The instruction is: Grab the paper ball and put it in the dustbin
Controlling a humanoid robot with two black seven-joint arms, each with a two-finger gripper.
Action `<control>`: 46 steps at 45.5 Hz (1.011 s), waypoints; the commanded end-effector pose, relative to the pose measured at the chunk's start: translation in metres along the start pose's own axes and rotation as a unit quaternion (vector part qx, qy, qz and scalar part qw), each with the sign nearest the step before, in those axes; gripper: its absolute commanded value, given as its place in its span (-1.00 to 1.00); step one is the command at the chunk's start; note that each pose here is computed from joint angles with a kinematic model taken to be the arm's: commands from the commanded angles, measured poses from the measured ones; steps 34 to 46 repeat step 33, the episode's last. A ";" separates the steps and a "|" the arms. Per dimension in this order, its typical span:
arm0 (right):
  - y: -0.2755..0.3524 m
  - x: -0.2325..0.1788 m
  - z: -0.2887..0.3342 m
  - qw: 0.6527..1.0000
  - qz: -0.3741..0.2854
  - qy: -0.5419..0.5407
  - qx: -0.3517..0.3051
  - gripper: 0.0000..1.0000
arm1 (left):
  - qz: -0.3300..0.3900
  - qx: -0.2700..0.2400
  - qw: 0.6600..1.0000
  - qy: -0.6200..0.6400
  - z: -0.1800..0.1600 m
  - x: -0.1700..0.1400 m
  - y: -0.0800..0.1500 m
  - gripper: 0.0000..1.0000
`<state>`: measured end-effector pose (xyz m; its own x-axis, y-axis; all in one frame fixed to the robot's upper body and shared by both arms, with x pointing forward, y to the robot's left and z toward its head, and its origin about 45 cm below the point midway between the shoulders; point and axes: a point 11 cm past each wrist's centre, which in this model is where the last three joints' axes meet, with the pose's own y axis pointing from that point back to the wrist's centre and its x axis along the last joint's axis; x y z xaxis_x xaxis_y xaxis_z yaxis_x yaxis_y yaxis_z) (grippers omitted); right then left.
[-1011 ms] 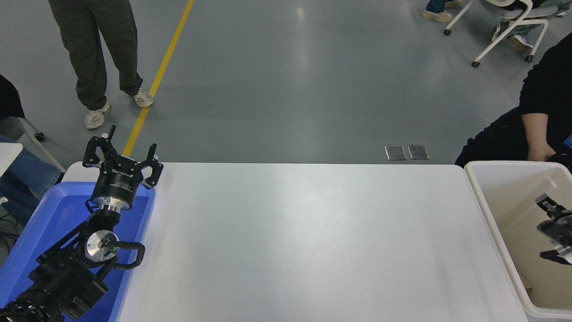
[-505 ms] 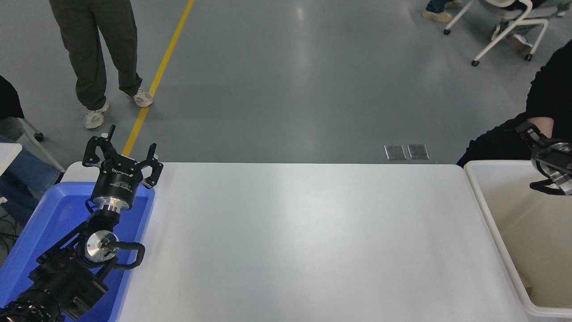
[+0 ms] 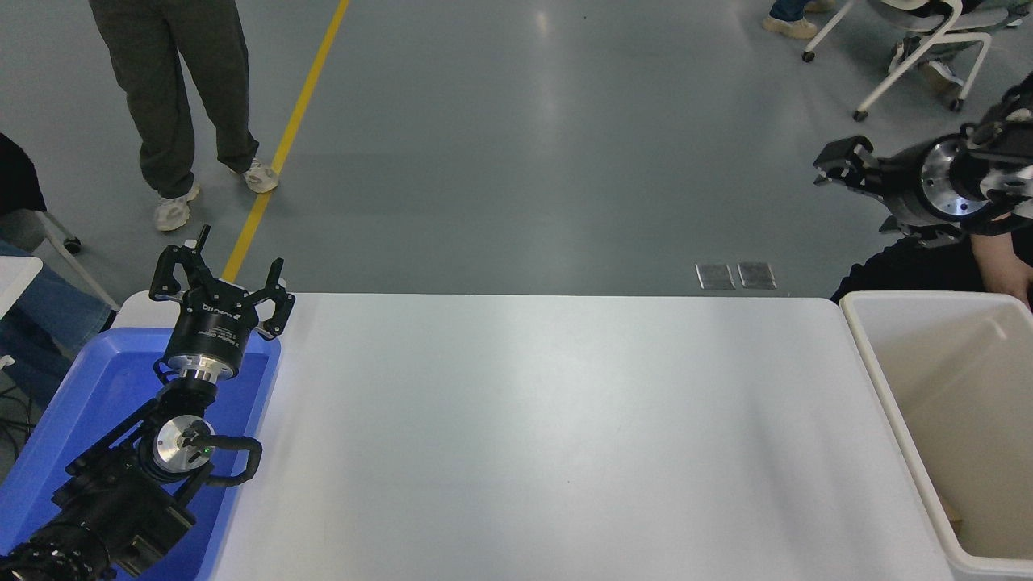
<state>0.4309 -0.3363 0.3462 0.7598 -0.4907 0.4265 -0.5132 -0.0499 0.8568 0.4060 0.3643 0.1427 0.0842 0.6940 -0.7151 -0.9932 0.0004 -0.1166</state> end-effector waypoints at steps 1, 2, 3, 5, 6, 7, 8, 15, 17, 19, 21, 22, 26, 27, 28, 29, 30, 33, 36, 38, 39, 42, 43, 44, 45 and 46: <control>0.039 -0.039 -0.021 0.989 -0.135 0.066 0.001 1.00 | 0.000 0.001 1.000 0.000 0.000 0.000 0.000 0.96; 0.043 -0.041 -0.020 0.987 -0.144 0.071 -0.003 1.00 | 0.000 0.001 1.000 -0.001 0.000 0.000 0.000 0.96; 0.047 -0.043 -0.019 0.985 -0.153 0.076 -0.008 1.00 | 0.001 0.000 1.000 -0.001 0.000 0.000 0.000 0.96; 0.056 -0.049 -0.017 0.981 -0.171 0.087 -0.020 1.00 | 0.000 0.001 1.000 0.000 0.000 0.000 0.000 0.96; 0.059 -0.051 -0.016 0.981 -0.173 0.089 -0.025 1.00 | 0.000 0.000 1.000 0.000 0.000 0.000 0.000 0.96; 0.062 -0.053 -0.015 0.980 -0.174 0.092 -0.028 1.00 | 0.000 0.000 1.000 0.000 0.000 0.000 0.000 0.96; 0.064 -0.055 -0.015 0.980 -0.176 0.093 -0.030 1.00 | 0.000 0.000 1.000 0.000 0.000 0.000 0.000 0.96; 0.073 -0.069 -0.014 0.975 -0.190 0.106 -0.038 1.00 | 0.001 0.000 1.000 -0.001 0.000 0.000 0.000 0.96; 0.074 -0.069 -0.012 0.975 -0.189 0.110 -0.045 1.00 | 0.000 0.000 1.000 0.000 0.000 0.000 0.000 0.96; 0.075 -0.068 -0.012 0.974 -0.186 0.118 -0.051 1.00 | 0.001 0.000 1.000 -0.001 0.000 0.000 0.000 0.96; 0.075 -0.068 -0.012 0.973 -0.186 0.125 -0.056 1.00 | 0.001 0.000 1.000 0.000 0.000 0.001 0.001 0.96; 0.075 -0.068 -0.012 0.973 -0.185 0.126 -0.057 1.00 | 0.000 0.000 1.000 0.000 0.000 0.000 0.000 0.96; 0.074 -0.070 -0.013 0.971 -0.187 0.134 -0.061 1.00 | 0.002 0.000 1.000 -0.001 0.000 0.001 0.001 0.96; 0.074 -0.070 -0.014 0.971 -0.187 0.136 -0.062 1.00 | 0.000 0.000 1.000 0.000 0.000 0.000 0.000 0.96; 0.073 -0.071 -0.015 0.971 -0.187 0.137 -0.062 1.00 | 0.002 0.000 1.000 -0.001 0.000 0.001 0.001 0.96; 0.073 -0.071 -0.016 0.970 -0.188 0.139 -0.063 1.00 | 0.000 0.000 1.000 0.000 0.000 0.000 0.000 0.96; 0.073 -0.072 -0.016 0.970 -0.188 0.140 -0.064 1.00 | 0.002 0.000 1.000 -0.001 0.000 0.001 0.001 0.96; 0.072 -0.073 -0.018 0.969 -0.189 0.144 -0.066 1.00 | 0.001 0.000 1.000 -0.001 0.000 0.000 0.000 0.96; 0.072 -0.073 -0.018 0.969 -0.189 0.144 -0.066 1.00 | 0.001 0.000 1.000 -0.001 0.000 0.000 0.000 0.96; 0.072 -0.073 -0.018 0.969 -0.189 0.144 -0.066 1.00 | 0.001 0.000 1.000 -0.001 0.000 0.000 0.000 0.96; 0.072 -0.073 -0.018 0.969 -0.189 0.144 -0.066 1.00 | 0.001 0.000 1.000 -0.001 0.000 0.000 0.000 0.96; 0.072 -0.073 -0.018 0.969 -0.189 0.144 -0.066 1.00 | 0.001 0.000 1.000 -0.001 0.000 0.000 0.000 0.96; 0.072 -0.073 -0.018 0.969 -0.189 0.144 -0.066 1.00 | 0.001 0.000 1.000 -0.001 0.000 0.000 0.000 0.96; 0.072 -0.073 -0.018 0.969 -0.189 0.144 -0.066 1.00 | 0.001 0.000 1.000 -0.001 0.000 0.000 0.000 0.96; 0.072 -0.073 -0.018 0.969 -0.189 0.144 -0.066 1.00 | 0.001 0.000 1.000 -0.001 0.000 0.000 0.000 0.96; 0.072 -0.073 -0.018 0.969 -0.189 0.144 -0.066 1.00 | 0.001 0.000 1.000 -0.001 0.000 0.000 0.000 0.96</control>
